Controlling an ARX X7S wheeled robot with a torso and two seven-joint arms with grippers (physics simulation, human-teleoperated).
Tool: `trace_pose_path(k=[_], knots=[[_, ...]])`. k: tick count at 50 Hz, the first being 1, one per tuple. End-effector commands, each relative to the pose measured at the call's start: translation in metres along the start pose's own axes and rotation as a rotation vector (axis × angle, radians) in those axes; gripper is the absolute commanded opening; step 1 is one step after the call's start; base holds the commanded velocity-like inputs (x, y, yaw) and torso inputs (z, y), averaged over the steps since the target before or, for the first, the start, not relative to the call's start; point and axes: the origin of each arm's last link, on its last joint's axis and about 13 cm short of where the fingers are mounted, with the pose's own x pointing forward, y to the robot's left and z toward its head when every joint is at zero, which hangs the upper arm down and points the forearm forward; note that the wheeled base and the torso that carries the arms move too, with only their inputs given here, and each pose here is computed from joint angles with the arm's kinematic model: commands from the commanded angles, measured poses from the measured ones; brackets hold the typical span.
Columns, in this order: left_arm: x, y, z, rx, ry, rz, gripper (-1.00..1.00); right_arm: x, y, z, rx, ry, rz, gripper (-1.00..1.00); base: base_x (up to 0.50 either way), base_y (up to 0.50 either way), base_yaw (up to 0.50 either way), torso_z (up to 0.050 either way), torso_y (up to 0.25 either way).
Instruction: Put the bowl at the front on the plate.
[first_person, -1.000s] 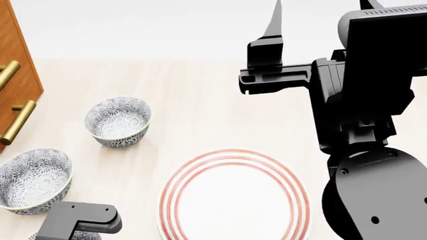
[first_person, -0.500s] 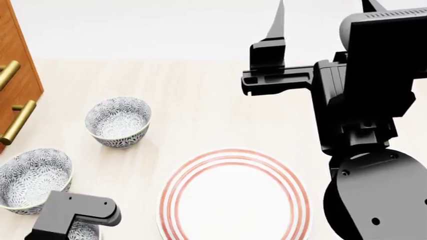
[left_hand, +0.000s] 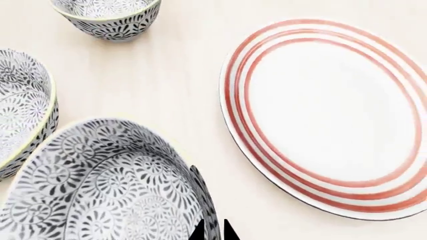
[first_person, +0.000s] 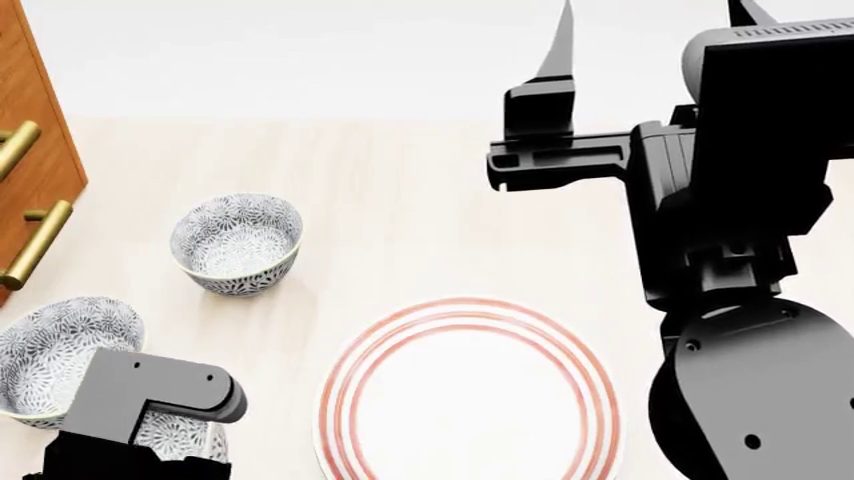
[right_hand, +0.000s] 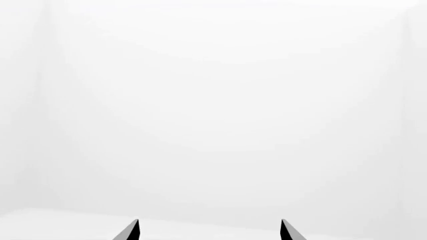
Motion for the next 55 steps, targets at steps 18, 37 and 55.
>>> trace_pose_path(k=[18, 37, 55], knots=[[-0.010, 0.001, 0.023, 0.040, -0.157, 0.027, -1.00, 0.000, -0.001, 0.001, -0.003, -0.006, -0.004, 1.00, 0.00, 0.00, 0.00, 0.000, 0.000], [-0.015, 0.001, 0.040, 0.061, -0.250, 0.017, -1.00, -0.001, -0.002, -0.001, -0.006, -0.003, -0.009, 1.00, 0.00, 0.00, 0.00, 0.000, 0.000], [-0.019, -0.002, 0.058, 0.100, -0.334, -0.008, -1.00, 0.000, -0.001, -0.003, -0.011, -0.003, -0.003, 1.00, 0.00, 0.00, 0.00, 0.000, 0.000]])
